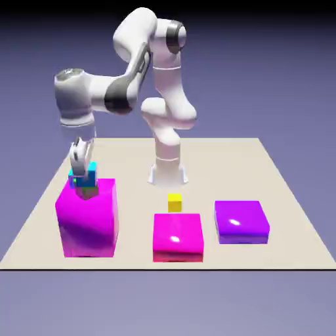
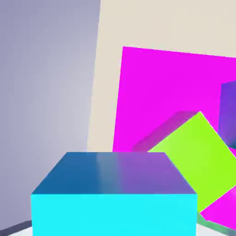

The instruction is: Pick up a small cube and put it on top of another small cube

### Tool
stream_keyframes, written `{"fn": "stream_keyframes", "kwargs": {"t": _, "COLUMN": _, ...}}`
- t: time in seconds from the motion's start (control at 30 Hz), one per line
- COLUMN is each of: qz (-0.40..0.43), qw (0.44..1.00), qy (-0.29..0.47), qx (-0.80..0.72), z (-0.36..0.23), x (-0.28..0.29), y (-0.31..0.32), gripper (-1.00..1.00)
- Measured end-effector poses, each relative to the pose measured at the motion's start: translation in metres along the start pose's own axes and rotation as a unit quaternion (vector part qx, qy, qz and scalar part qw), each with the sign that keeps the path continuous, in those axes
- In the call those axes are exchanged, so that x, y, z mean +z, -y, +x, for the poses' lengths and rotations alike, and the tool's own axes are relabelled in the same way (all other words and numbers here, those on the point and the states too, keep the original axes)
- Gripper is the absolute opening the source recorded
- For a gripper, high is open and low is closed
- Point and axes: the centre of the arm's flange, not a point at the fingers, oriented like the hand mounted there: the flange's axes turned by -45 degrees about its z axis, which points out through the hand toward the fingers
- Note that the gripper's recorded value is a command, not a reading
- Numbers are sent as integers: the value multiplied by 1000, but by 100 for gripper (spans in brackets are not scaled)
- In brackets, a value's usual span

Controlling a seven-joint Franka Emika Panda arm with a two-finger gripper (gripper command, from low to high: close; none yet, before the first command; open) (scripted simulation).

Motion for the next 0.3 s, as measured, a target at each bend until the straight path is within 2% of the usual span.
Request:
{"fn": "stream_keyframes", "kwargs": {"t": 0.07, "qz": 4, "qw": 1000, "qy": 7, "qx": -4, "z": -4, "x": -14, "y": -6, "gripper": -100}}
{"fn": "stream_keyframes", "kwargs": {"t": 0.2, "qz": 4, "qw": 1000, "qy": 7, "qx": -3, "z": -2, "x": 55, "y": -6, "gripper": -100}}
{"fn": "stream_keyframes", "kwargs": {"t": 0.23, "qz": 4, "qw": 1000, "qy": 7, "qx": -3, "z": -2, "x": 56, "y": -6, "gripper": 100}}
{"fn": "stream_keyframes", "kwargs": {"t": 0.3, "qz": 3, "qw": 1000, "qy": 6, "qx": -2, "z": -1, "x": 56, "y": -7, "gripper": 100}}
